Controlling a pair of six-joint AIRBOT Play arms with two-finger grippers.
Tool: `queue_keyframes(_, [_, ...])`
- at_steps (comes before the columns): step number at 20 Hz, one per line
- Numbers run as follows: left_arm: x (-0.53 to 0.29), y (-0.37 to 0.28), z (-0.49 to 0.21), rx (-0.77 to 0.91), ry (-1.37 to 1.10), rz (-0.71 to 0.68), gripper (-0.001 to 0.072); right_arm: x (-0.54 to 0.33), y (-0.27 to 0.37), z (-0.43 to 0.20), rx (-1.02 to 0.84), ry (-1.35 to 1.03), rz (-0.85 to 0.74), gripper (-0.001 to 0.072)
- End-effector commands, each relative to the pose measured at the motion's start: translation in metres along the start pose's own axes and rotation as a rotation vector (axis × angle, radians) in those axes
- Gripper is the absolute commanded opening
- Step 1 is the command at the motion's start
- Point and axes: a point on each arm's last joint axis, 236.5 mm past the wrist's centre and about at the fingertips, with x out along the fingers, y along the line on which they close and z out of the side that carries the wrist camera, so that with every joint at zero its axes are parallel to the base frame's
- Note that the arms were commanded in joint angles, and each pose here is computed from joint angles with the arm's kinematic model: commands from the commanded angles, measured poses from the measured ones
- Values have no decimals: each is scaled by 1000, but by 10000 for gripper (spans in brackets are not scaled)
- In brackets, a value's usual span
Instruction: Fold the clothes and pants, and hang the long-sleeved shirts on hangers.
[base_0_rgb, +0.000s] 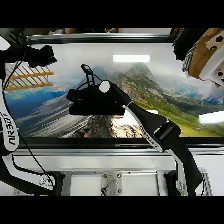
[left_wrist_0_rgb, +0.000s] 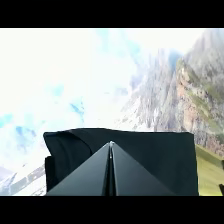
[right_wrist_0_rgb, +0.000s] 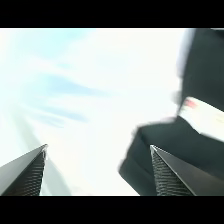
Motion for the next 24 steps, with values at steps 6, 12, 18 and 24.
queue_keyframes(6, [-33, -12, -10, 142, -29, 149, 5, -139, -71, 37, -61, 19, -131, 429])
queue_keyframes(12, [17, -49, -98, 192, 67, 86, 5, -300, -258, -61, 410, 128, -616, 720])
queue_keyframes(18, [48, -75, -163, 255, 189, 48, 5, -245, -257, -72, 542, 108, -316, 720])
queue_keyframes(24, [50, -77, -170, 259, 208, 46, 6, -173, -228, -86, 578, 149, -185, 720])
